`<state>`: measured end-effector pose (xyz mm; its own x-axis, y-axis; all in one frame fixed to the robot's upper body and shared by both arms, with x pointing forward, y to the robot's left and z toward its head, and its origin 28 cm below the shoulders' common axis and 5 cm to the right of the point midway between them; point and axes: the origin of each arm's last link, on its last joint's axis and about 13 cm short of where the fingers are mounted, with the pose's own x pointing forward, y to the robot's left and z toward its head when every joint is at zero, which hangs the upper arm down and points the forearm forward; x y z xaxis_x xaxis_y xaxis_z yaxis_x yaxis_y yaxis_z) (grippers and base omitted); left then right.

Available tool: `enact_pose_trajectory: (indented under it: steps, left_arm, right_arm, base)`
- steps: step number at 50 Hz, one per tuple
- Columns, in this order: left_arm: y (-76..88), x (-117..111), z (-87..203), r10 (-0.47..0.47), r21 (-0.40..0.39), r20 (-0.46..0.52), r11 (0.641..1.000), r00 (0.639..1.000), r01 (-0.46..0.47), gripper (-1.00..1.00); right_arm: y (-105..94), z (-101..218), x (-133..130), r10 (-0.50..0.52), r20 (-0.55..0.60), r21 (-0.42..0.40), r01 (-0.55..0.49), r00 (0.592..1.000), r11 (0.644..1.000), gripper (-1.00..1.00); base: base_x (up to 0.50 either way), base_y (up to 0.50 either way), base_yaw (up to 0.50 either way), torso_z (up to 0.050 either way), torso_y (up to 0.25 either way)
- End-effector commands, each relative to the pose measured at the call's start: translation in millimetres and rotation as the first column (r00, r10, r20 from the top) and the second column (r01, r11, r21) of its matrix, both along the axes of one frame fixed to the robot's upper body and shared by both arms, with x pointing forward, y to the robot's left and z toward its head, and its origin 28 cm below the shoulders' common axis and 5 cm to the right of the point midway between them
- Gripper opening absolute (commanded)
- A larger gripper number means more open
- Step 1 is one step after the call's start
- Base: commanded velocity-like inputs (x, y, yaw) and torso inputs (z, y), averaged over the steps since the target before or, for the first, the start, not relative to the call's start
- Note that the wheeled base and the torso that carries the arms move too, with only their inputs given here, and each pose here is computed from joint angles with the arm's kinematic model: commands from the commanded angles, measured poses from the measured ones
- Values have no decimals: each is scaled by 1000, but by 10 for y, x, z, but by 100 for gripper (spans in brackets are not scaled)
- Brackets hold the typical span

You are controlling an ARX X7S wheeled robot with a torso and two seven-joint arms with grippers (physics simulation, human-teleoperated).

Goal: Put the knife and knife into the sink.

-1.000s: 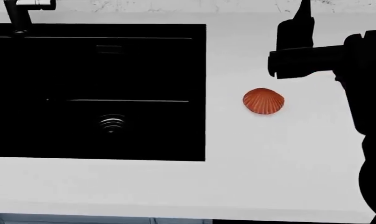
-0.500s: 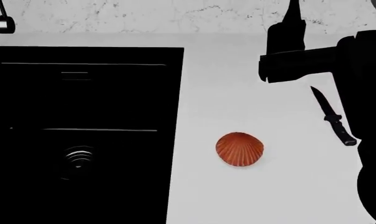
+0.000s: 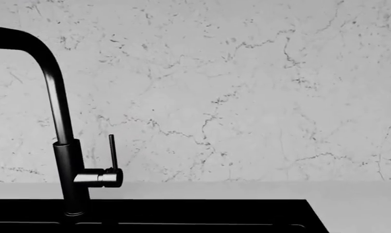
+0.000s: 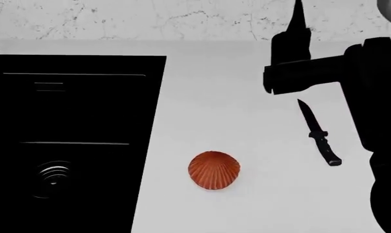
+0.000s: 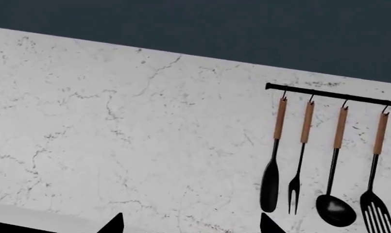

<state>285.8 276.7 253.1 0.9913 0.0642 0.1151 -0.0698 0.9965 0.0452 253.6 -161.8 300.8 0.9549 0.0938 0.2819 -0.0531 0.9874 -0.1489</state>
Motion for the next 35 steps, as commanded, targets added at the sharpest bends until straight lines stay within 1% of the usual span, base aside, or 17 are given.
enact_pose_trajectory:
  steps: [1, 11, 13, 14, 16, 17, 20, 21, 22, 23, 25, 26, 28, 30, 31, 35]
  left_arm:
    - [6, -7, 1, 0, -3, -1, 1000, 1000, 0, 100]
    - [-4, 2, 6, -3, 1, -3, 1000, 1000, 3, 100]
    - [-5, 3, 3, -3, 2, -4, 1000, 1000, 3, 100]
    - [-5, 1, 0, -4, 2, -4, 1000, 1000, 4, 100]
    - [-5, 0, -3, -4, 2, -5, 1000, 1000, 4, 100]
    - [-4, -1, -3, -4, 2, -5, 1000, 1000, 4, 100]
    - [0, -2, -10, -4, 1, -7, 1000, 1000, 4, 100]
    - [4, -2, -13, -3, 1, -7, 1000, 1000, 3, 100]
    - [10, 3, -21, -1, -1, -8, 1000, 1000, 1, 100]
    - [11, -4, -20, 0, 0, -9, 1000, 1000, 0, 100]
    - [14, -9, -21, 1, 0, -9, 1000, 1000, -1, 100]
    - [13, -13, -20, 1, -1, -10, 1000, 1000, -1, 100]
    - [15, -14, -17, 2, -1, -10, 1000, 1000, -2, 100]
    - [16, -11, -18, 2, 0, -10, 1000, 1000, -2, 100]
    - [17, -9, -27, 1, -2, -12, 1000, 1000, -1, 100]
    - [30, -11, -46, 2, -7, -16, 1000, 1000, -2, 100]
  right_arm:
    - [8, -1, -20, 17, -2, -3, -17, 1000, 1000, 100]
    - [-13, -27, -15, 24, -4, 25, -24, 1000, 999, 100]
    - [-18, -26, -11, 19, -6, 15, -19, 1000, 1000, 100]
    - [-20, -30, -17, 17, -2, 5, -17, 1000, 1000, 100]
    - [-35, -30, -8, 1, -12, 10, -1, 1000, 1000, 100]
    - [-44, -30, -4, 9, -25, 23, -8, 1000, 1000, 100]
    - [-85, -21, 47, 16, -105, 21, -14, 994, 1000, 100]
    - [-108, -21, 83, -23, -129, 7, 24, 991, 1000, 100]
    - [-124, -18, 111, 15, -162, 20, -12, 987, 1000, 100]
    - [-144, -25, 142, 13, -233, 27, -6, 972, 1000, 100]
    - [-195, -33, 216, -11, -261, -3, 10, 965, 1000, 100]
    - [-229, -46, 260, -9, -299, 14, 14, 954, 1000, 100]
    - [-268, -73, 308, -14, -313, 7, 18, 950, 1000, 100]
    - [-311, -130, 368, -31, -355, -2, 33, 934, 999, 100]
    - [-329, -164, 395, -49, -358, 5, 55, 932, 998, 100]
    - [-377, -360, 442, -56, -401, 15, 67, 914, 998, 100]
  base:
    - [0, 0, 0, 0, 0]
    - [379, 0, 0, 0, 0]
    - [387, 0, 0, 0, 0]
    - [0, 0, 0, 0, 0]
    - [0, 0, 0, 0, 6]
    - [0, 0, 0, 0, 0]
    - [0, 0, 0, 0, 0]
    - [0, 0, 0, 0, 0]
    - [0, 0, 0, 0, 0]
    - [0, 0, 0, 0, 0]
    - [0, 0, 0, 0, 0]
    - [0, 0, 0, 0, 0]
    - [0, 0, 0, 0, 0]
    - [0, 0, 0, 0, 0]
    - [0, 0, 0, 0, 0]
    - [0, 0, 0, 0, 0]
